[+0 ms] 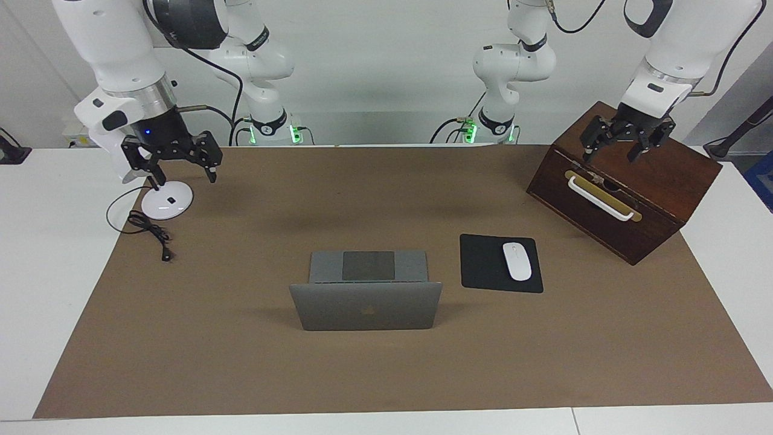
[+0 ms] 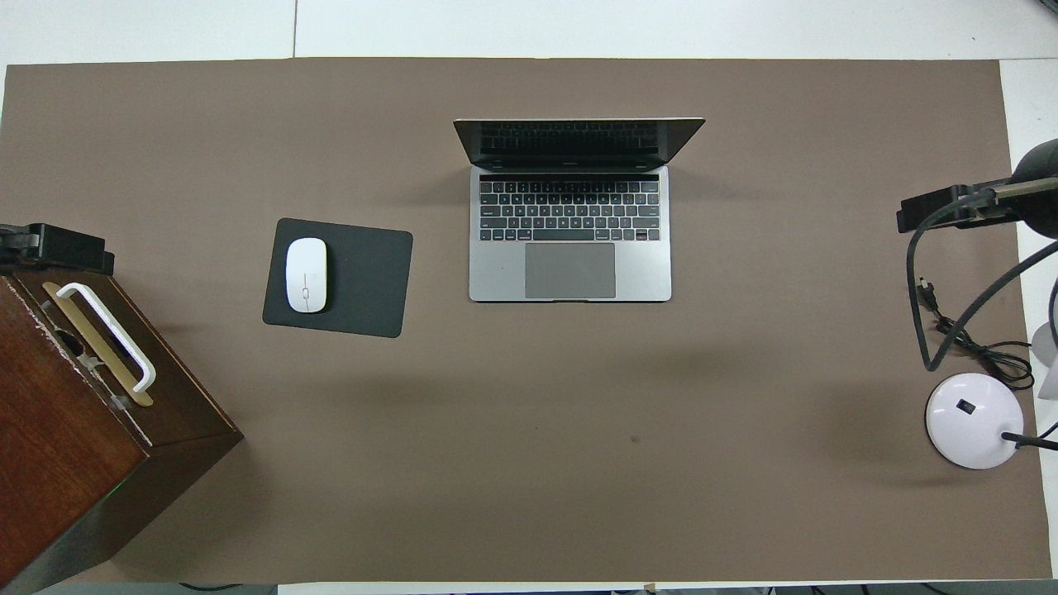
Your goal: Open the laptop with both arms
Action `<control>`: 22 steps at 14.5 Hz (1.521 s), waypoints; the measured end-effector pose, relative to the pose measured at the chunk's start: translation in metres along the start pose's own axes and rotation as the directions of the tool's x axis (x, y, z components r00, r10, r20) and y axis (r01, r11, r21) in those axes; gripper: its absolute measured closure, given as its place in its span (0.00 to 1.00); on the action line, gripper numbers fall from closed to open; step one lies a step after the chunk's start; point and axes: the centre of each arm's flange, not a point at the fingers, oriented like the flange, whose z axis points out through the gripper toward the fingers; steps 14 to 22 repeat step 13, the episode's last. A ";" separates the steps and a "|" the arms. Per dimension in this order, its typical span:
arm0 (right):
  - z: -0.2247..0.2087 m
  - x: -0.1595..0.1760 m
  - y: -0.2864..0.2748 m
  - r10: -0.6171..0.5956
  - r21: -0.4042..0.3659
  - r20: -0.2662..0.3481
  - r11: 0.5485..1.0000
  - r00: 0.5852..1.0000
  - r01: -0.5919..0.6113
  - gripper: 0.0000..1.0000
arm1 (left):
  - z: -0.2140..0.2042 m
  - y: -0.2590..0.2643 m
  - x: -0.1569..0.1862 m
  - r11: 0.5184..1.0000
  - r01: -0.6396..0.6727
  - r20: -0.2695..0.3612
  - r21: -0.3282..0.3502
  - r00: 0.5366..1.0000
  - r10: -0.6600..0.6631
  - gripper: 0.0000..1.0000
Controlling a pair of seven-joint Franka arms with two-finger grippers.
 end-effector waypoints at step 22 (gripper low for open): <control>0.001 0.002 0.002 0.003 0.000 -0.001 1.000 1.000 -0.003 0.00 | 0.001 -0.005 0.000 1.000 0.016 0.004 -0.002 1.000 -0.016 0.00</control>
